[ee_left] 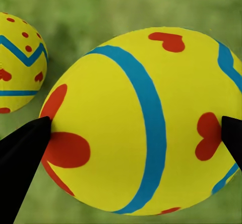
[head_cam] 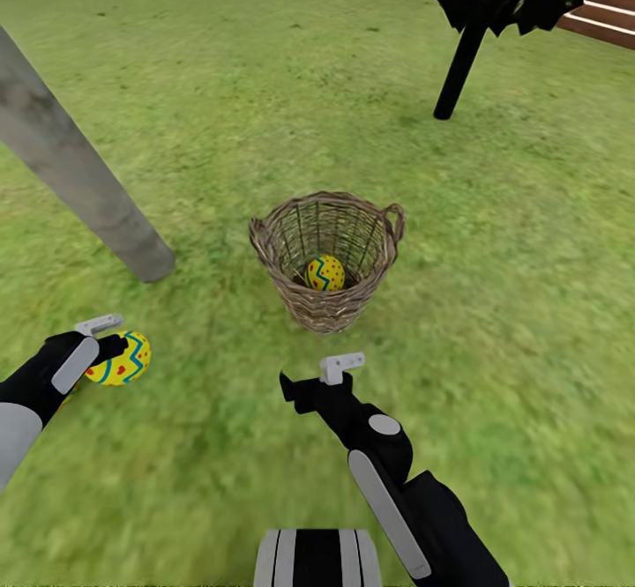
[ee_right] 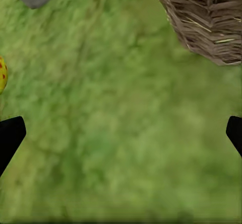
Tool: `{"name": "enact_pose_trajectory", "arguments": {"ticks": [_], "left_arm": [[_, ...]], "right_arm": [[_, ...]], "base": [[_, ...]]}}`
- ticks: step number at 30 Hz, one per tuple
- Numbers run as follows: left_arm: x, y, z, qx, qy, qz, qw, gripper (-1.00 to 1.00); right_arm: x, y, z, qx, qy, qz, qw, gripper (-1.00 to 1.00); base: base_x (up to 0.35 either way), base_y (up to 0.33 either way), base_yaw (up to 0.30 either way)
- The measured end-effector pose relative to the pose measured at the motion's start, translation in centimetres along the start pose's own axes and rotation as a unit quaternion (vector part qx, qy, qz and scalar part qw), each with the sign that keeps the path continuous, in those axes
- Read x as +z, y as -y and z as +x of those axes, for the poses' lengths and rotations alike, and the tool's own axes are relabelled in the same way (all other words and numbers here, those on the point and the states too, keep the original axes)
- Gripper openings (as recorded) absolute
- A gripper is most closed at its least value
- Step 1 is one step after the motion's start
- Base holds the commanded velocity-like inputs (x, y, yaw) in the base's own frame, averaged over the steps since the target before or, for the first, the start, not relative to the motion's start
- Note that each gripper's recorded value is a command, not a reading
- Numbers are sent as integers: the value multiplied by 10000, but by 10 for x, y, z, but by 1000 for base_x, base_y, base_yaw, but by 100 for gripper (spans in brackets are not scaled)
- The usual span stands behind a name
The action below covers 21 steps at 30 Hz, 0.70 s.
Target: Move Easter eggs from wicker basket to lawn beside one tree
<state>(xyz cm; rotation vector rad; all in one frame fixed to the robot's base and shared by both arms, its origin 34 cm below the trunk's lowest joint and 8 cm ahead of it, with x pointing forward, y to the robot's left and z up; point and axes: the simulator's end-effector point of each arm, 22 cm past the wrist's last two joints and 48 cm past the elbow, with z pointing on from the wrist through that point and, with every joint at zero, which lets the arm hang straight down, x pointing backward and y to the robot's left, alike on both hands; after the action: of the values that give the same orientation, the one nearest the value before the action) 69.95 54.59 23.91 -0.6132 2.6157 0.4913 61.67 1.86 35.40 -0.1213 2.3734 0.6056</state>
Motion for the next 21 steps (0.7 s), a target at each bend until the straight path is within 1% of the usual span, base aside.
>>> {"name": "enact_pose_trajectory", "arguments": {"ticks": [9,16,21], "left_arm": [[17,-1,20,75,-170,-162,9997,-100],[31,-11,34,155,-286,-292,9990,-100],[30,-18,27,166,-225,-338,9990,-100]], "right_arm": [[10,7,17,67,-166,19,9998,100],[18,13,31,126,-298,49,9995,100],[18,13,31,122,-299,45,9995,100]], "base": [[0,0,0],[0,0,0],[0,0,0]]}}
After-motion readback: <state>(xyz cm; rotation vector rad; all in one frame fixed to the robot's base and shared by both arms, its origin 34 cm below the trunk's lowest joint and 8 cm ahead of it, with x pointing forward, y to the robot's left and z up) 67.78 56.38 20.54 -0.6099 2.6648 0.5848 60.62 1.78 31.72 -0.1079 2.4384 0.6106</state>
